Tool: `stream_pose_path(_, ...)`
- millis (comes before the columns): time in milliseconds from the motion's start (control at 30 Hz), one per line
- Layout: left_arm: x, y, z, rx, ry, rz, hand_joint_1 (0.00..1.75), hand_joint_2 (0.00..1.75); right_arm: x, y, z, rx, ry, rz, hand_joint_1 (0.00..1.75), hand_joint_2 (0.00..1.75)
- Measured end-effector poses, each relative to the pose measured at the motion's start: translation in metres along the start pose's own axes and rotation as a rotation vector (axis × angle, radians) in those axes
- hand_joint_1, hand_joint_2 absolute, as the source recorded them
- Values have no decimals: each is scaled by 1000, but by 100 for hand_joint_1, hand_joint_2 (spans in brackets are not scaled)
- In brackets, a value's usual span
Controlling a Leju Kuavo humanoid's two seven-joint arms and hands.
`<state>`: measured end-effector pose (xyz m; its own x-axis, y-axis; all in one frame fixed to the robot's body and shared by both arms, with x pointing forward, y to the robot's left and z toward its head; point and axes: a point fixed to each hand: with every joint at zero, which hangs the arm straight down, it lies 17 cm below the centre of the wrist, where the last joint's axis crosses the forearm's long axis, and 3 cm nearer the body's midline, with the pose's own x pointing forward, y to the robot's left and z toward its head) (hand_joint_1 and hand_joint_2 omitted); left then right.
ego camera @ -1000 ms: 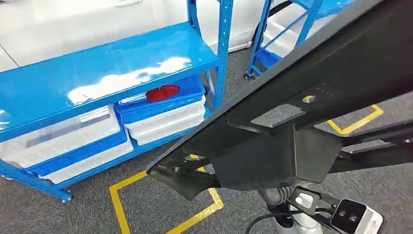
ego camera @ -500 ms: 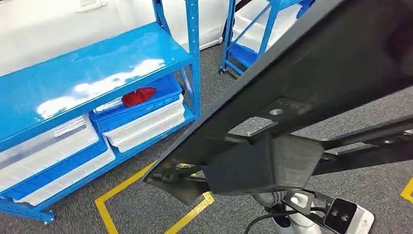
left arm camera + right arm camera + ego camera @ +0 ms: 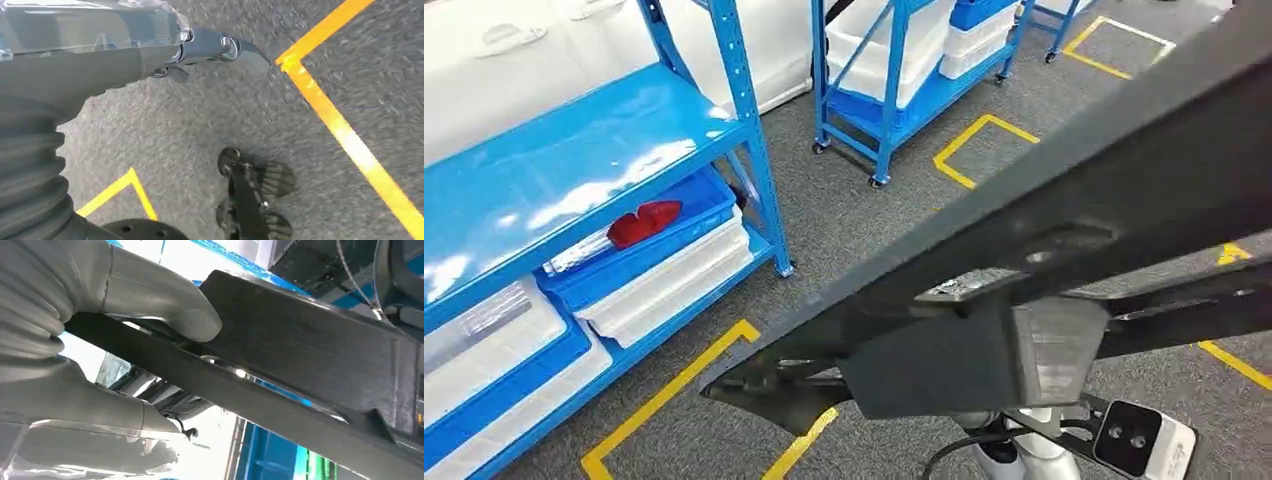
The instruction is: Take the parts from the cabinet and place them on the table.
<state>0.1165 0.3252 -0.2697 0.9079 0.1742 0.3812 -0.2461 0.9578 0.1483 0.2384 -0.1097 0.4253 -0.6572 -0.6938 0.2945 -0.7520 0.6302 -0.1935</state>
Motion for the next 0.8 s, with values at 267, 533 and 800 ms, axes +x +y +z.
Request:
stream_pose_path(267,9,5,-2,-2,-26,6,0,175,4,-7,-2,-10,-18,2,161,175)
stream_pose_path(533,12,11,-4,10,-22,8,0,175,5,-6,-5,-11,-32,-8,161,175)
stream_pose_path(800,12,25,-5,32,-30,2,0,175,3,-5,-8,-24,-39,-3,161,175)
